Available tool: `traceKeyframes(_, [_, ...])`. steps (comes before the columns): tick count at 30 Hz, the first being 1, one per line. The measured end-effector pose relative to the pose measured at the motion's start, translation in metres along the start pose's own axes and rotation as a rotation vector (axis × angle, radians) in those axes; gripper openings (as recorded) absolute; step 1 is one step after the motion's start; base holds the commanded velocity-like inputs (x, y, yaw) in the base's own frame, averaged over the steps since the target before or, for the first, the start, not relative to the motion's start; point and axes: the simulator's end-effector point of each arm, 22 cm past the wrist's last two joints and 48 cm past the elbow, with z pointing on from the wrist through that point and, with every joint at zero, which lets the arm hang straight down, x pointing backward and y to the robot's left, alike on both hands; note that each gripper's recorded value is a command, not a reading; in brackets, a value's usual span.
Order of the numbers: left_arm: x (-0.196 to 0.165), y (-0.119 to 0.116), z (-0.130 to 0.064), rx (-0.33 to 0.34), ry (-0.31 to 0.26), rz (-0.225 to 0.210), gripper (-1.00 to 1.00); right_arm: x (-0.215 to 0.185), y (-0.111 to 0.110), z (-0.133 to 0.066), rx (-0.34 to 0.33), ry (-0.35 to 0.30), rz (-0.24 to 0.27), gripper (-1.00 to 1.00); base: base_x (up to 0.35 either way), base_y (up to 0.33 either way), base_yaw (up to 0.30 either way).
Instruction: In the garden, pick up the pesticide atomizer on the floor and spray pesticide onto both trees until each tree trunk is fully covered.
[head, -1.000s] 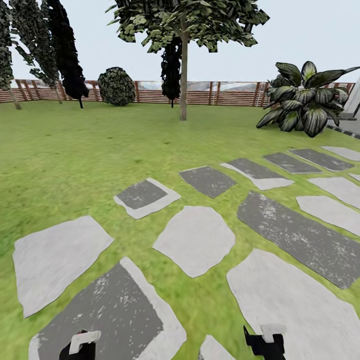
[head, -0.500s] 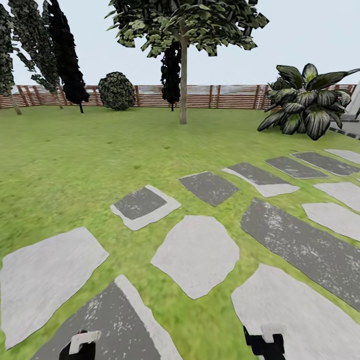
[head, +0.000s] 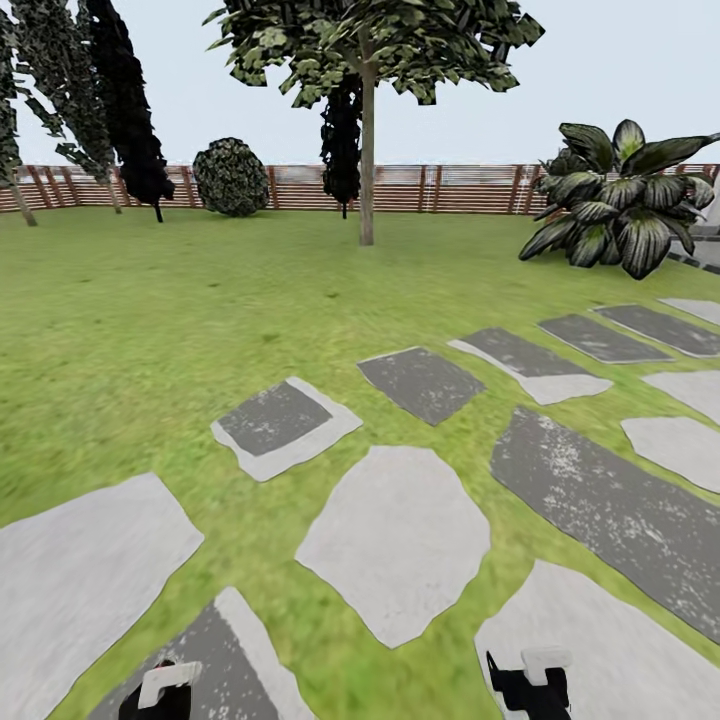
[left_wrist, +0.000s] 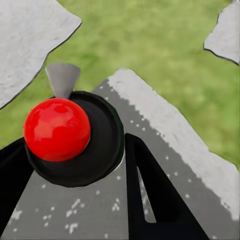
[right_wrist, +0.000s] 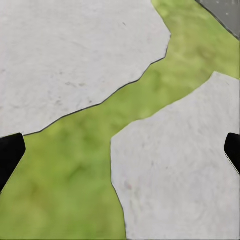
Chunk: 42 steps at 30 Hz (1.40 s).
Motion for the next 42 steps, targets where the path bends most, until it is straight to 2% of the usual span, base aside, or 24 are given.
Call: traceKeyframes(42, [0.0003,-0.001,-0.0002,0.001,0.001,-0.001,-1.0,-0.0006,-0.0002,0.0,0.001,-0.001,-0.001,1.0,0.339,0.0,-0.016])
